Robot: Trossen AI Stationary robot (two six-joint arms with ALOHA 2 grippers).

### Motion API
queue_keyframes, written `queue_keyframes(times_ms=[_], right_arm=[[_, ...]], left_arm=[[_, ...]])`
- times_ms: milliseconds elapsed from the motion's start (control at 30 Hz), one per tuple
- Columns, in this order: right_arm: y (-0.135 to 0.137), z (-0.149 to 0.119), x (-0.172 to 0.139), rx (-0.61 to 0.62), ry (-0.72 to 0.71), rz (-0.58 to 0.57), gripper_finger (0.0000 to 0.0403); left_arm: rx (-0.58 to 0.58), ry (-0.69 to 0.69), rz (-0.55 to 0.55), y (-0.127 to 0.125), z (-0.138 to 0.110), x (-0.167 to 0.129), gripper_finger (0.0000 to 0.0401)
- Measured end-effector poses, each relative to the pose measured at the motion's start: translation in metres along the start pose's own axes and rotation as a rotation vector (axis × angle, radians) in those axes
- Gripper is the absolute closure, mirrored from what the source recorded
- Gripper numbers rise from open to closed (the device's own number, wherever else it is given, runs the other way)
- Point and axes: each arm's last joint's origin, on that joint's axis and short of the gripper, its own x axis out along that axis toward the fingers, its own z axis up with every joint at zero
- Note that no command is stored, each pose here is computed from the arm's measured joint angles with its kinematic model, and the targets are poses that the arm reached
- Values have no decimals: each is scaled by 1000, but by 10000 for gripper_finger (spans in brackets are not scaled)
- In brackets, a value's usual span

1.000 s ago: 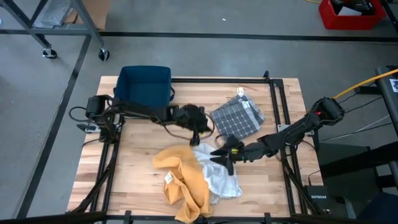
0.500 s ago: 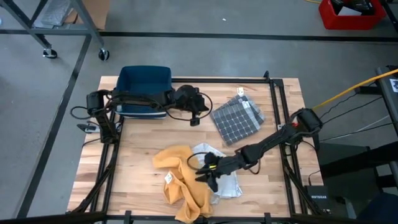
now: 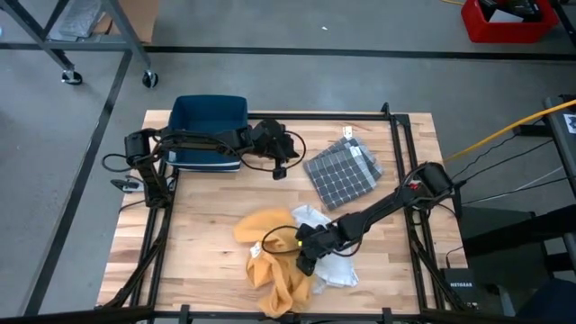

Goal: Fold towel
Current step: Adjust the yellow and white towels to the bottom right of the table

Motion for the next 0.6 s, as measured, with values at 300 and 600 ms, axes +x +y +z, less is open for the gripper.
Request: queue_keyframes(times_ms=[300,600], right_arm=[[-12,-18,-4,29,389,-6,238],[-30,-32,-36,95,569,-251,238]], left_arm=[[146,-135,-95,-5,9,5,398],[129,-155,-122,-5,-2,26,398]])
